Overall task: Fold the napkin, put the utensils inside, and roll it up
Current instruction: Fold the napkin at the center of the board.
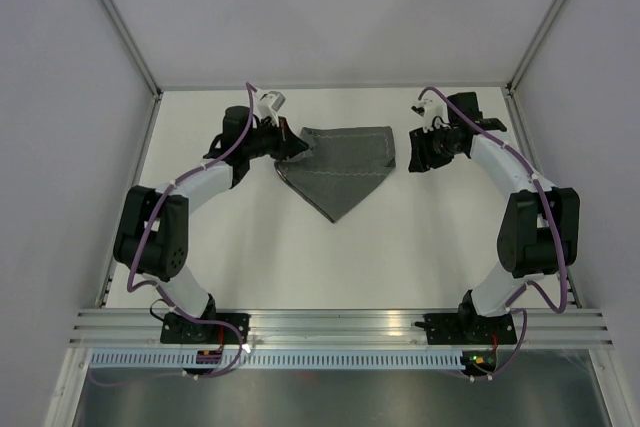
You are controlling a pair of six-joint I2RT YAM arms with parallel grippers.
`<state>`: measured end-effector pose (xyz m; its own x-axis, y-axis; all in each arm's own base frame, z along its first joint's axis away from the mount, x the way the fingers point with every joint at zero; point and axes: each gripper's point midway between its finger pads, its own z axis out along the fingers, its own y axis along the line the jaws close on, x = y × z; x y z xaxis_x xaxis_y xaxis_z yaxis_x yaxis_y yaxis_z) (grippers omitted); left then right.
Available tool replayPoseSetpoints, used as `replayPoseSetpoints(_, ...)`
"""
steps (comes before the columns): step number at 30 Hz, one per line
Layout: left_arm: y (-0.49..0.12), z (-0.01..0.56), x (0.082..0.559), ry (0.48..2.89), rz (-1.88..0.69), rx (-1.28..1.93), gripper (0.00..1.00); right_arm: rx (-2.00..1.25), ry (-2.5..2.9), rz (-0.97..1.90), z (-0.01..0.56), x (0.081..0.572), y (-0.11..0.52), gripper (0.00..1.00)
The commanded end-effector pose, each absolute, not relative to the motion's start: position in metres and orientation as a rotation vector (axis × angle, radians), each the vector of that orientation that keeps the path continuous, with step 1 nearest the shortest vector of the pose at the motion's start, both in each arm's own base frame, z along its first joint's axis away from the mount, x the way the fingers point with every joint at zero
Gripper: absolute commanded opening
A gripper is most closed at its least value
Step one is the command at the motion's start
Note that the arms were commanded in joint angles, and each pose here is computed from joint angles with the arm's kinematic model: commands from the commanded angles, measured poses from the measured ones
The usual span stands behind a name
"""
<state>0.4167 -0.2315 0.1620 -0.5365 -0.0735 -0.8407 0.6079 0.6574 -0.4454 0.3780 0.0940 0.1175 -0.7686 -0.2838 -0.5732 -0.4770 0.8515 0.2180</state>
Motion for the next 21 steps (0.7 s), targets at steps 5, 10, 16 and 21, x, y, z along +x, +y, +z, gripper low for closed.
replayPoseSetpoints(5, -0.256, 0.141, 0.394, 1.961, -1.027, 0.578, 0.02, -0.588, 2.462, 0.464, 0.123, 0.377, 0.099, 0.5)
replayPoseSetpoints(10, -0.266, 0.112, 0.379, 2.03, -1.06, 0.603, 0.02, -0.597, 2.467, 0.459, 0.121, 0.377, 0.102, 0.5)
replayPoseSetpoints(16, -0.272, 0.084, 0.363, 2.106, -1.078, 0.622, 0.02, -0.602, 2.47, 0.455, 0.119, 0.378, 0.105, 0.5)
replayPoseSetpoints(21, -0.274, 0.07, 0.355, 2.145, -1.076, 0.623, 0.02, -0.61, 2.471, 0.451, 0.119, 0.378, 0.109, 0.5)
